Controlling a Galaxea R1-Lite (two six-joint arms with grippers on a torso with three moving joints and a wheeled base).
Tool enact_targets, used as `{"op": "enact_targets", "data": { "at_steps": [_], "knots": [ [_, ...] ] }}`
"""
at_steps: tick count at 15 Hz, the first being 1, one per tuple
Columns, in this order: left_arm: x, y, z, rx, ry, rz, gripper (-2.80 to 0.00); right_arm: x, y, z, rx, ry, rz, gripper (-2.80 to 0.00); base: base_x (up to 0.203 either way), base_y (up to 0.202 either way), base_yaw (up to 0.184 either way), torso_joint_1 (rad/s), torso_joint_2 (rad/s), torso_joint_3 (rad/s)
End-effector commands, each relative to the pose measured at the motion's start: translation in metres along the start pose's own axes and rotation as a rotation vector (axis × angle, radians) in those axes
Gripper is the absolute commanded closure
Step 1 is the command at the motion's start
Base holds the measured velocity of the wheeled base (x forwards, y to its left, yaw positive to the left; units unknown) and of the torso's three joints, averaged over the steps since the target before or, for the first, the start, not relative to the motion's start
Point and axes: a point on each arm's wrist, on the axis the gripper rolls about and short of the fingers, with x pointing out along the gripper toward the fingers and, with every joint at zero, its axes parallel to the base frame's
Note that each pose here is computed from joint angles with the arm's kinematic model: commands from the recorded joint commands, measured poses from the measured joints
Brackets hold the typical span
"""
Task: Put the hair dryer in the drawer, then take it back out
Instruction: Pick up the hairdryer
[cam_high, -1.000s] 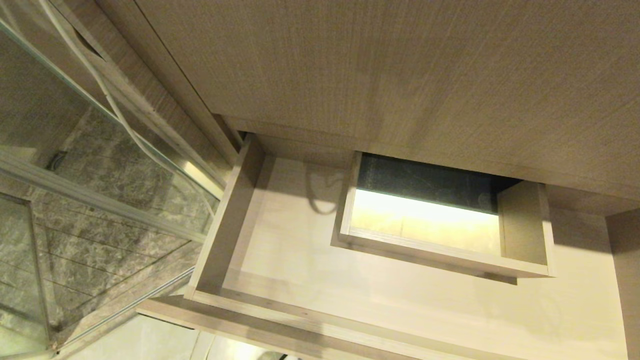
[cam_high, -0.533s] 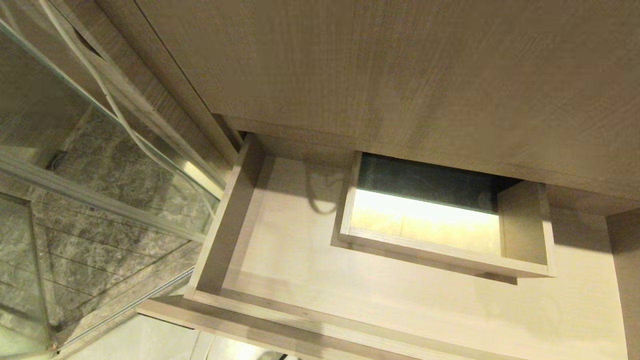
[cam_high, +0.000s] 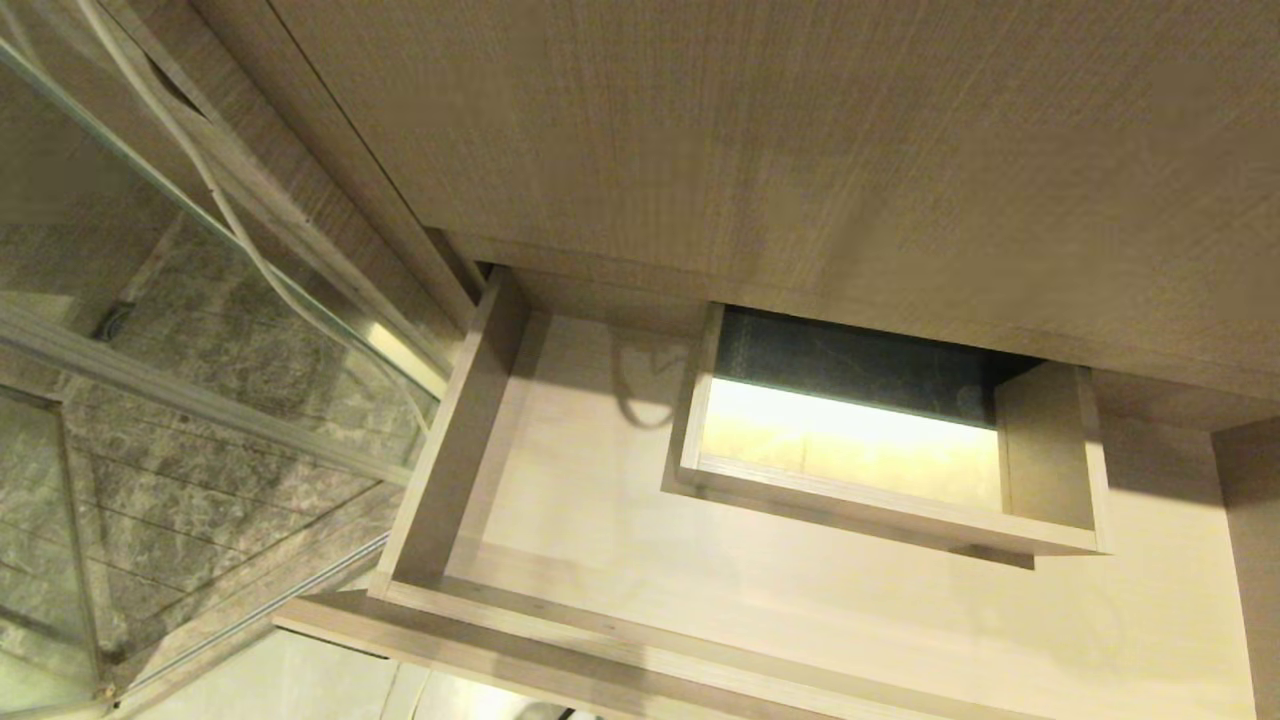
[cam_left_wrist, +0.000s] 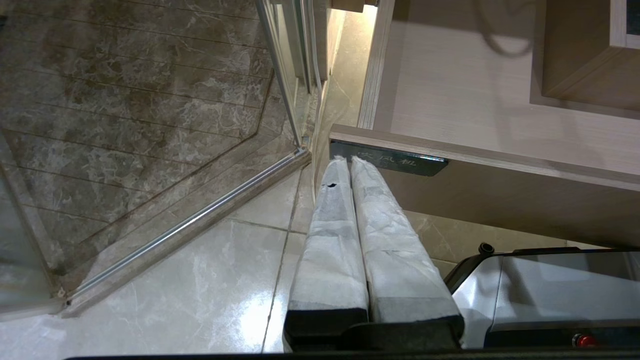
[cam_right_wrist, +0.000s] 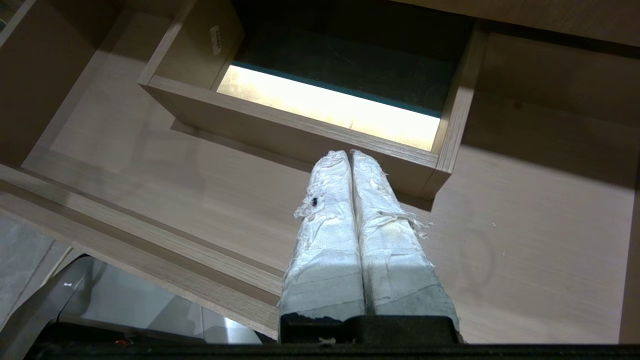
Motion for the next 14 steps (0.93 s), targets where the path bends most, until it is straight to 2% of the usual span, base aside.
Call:
{"op": "enact_targets", "data": {
  "at_steps": [1, 7, 9, 14],
  "knots": [
    [0.0001, 0.0000, -0.0004, 0.001, 0.001, 0.000, 0.00, -0.0010, 0.0004, -0.0118, -0.002, 0.000, 0.002, 0.00, 0.000, 0.000, 0.000, 0.000, 0.00, 0.000],
    [0.0000, 0.0000, 0.0000, 0.000, 0.000, 0.000, 0.00, -0.0010, 0.0005, -0.0119, -0.011, 0.001, 0.007, 0.00, 0.000, 0.000, 0.000, 0.013, -0.02, -0.005],
    [0.0001, 0.0000, -0.0004, 0.001, 0.001, 0.000, 0.00, -0.0010, 0.0004, -0.0119, -0.002, 0.001, 0.001, 0.00, 0.000, 0.000, 0.000, 0.182, -0.35, -0.155],
    [0.0000, 0.0000, -0.0001, 0.000, 0.000, 0.000, 0.00, -0.0010, 0.0004, -0.0119, -0.002, 0.001, 0.002, 0.00, -0.001, -0.009, 0.153, 0.141, -0.45, -0.207]
  ]
}}
